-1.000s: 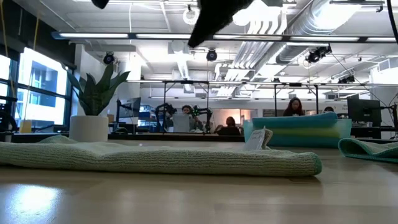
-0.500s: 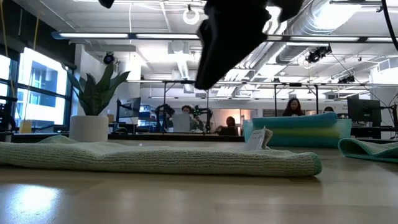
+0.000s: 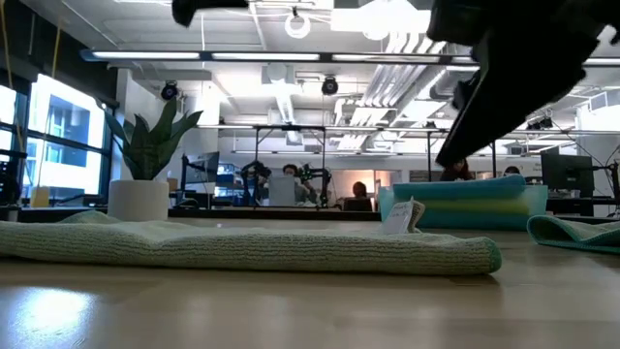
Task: Fold microfiber towels
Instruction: Fold the left green microfiber cloth
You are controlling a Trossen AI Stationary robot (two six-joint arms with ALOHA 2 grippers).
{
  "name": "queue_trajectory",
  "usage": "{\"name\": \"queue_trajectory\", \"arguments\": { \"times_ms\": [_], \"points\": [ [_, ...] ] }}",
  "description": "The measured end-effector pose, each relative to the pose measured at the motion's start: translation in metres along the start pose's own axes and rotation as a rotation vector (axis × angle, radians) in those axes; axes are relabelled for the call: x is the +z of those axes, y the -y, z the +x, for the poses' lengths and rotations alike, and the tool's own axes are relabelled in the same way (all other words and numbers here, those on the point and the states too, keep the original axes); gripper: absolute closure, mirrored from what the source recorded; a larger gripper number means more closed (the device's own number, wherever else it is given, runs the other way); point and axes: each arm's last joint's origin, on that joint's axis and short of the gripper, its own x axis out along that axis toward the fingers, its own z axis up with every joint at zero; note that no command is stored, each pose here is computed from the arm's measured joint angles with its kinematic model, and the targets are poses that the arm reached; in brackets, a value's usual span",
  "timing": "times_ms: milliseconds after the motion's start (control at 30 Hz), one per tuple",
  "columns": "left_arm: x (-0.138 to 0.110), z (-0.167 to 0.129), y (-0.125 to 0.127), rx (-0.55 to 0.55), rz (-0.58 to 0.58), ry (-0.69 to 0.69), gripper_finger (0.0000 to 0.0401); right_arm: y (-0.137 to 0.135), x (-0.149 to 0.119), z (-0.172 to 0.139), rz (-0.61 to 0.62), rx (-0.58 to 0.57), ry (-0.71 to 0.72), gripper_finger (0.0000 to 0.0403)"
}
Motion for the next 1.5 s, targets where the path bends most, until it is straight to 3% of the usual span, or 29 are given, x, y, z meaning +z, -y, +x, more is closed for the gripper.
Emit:
{"name": "queue_trajectory", "arguments": {
  "times_ms": [67, 167, 300, 500, 633, 733, 900, 1100, 1233, 1367, 1500],
  "points": [
    [-0.012, 0.008, 0.000, -0.040, -0.015, -0.119, 0.0294, 0.006, -0.002, -0.010, 0.141, -0.025, 0.046, 0.0250],
    [-0.034, 0.021, 0.007, -0.080, -0.017, -0.315, 0.0294, 0.019, -0.011, -0.014, 0.452, -0.040, 0.060, 0.0250],
    [-0.057, 0.035, 0.027, -0.105, 0.080, -0.438, 0.0298, 0.024, -0.024, -0.010, 0.830, 0.010, 0.110, 0.0250],
    [-0.103, 0.036, 0.049, -0.279, 0.199, -0.628, 0.0307, 0.006, -0.020, -0.006, 1.091, 0.209, 0.260, 0.0250],
    [-0.126, 0.028, 0.053, -0.305, 0.185, -0.627, 0.0309, -0.014, -0.008, -0.002, 1.189, 0.198, 0.293, 0.0250],
    [-0.139, 0.026, 0.056, -0.305, 0.126, -0.562, 0.0309, -0.032, 0.001, 0.008, 1.249, 0.169, 0.195, 0.0250],
    [-0.167, 0.020, 0.062, -0.314, 0.107, -0.571, 0.0309, -0.060, 0.011, 0.021, 1.292, 0.078, -0.043, 0.0250],
    [-0.183, 0.013, 0.068, -0.319, 0.139, -0.614, 0.0309, -0.095, 0.019, 0.022, 1.359, 0.112, -0.094, 0.0250],
    [-0.198, 0.014, 0.078, -0.341, 0.193, -0.649, 0.0309, -0.103, 0.003, 0.029, 1.497, 0.025, -0.110, 0.0250],
    [-0.210, 0.018, 0.085, -0.299, 0.205, -0.642, 0.0309, -0.104, 0.008, 0.037, 1.540, 0.069, -0.106, 0.0250],
    [-0.218, 0.022, 0.093, -0.316, 0.185, -0.629, 0.0309, -0.085, 0.013, 0.045, 1.539, -0.044, -0.068, 0.0250]
  ]
}}
